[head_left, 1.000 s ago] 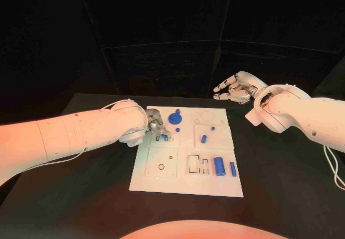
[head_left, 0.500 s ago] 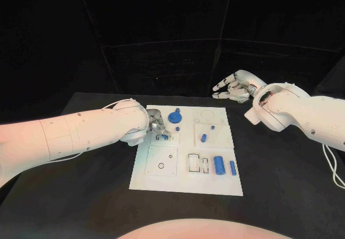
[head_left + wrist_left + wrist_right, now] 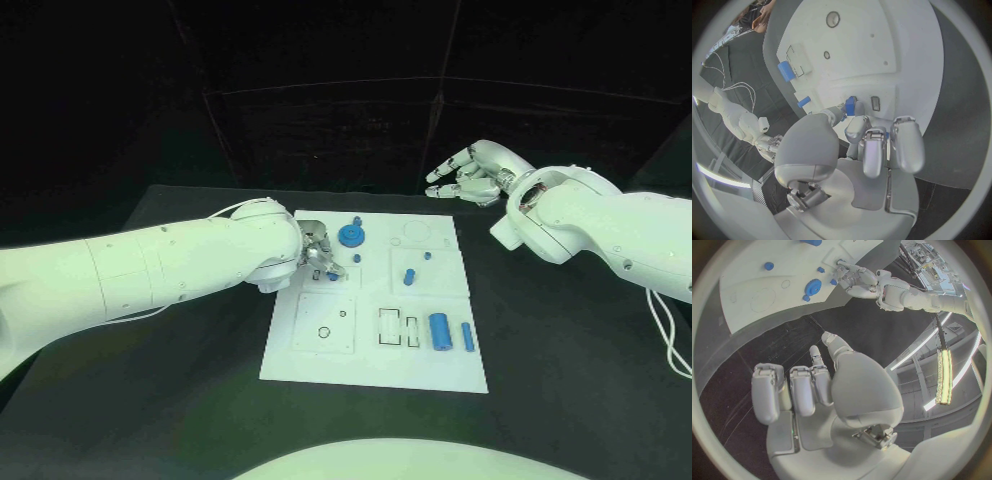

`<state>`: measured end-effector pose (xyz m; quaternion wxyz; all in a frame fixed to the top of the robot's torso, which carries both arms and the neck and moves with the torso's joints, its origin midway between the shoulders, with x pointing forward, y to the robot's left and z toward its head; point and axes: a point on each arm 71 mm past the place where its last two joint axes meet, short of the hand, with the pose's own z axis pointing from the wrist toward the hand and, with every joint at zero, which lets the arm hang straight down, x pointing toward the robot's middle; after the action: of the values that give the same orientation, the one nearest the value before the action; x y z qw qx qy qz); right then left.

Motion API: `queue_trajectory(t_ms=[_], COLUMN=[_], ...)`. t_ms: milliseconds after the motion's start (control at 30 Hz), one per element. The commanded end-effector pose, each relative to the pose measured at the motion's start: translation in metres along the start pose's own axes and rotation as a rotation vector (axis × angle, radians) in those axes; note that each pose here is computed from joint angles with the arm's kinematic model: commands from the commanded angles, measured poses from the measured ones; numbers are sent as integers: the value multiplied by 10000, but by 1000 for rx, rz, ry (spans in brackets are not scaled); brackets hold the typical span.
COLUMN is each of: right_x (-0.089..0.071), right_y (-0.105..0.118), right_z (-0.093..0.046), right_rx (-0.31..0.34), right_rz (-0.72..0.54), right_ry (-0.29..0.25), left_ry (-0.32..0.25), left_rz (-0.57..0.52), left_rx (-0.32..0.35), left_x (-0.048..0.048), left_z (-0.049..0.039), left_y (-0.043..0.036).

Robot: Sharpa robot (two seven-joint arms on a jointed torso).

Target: Assemble the parts on the task board

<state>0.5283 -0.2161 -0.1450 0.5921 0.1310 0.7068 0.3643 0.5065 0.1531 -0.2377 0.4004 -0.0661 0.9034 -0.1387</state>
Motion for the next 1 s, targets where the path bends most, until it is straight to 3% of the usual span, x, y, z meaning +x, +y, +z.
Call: queue_trajectory(t_ms=[33,433,800,1000], right_x=[-1,9,13,16], right_y=[16,22,26,29], right_z=[4,6,4,5], right_rx=[-5,-4,-4,-5], right_rz=[-3,-4,-4,-5], right_ry=[6,12,15,16], left_ry=[22,30,-3,-5], left_rz=[20,30,64,74], left_rx=[-3,-7,-22,-20], left_x=[29,37,-6,-3], left_z=[2,4,9,11], left_y=[-8,8,63,48])
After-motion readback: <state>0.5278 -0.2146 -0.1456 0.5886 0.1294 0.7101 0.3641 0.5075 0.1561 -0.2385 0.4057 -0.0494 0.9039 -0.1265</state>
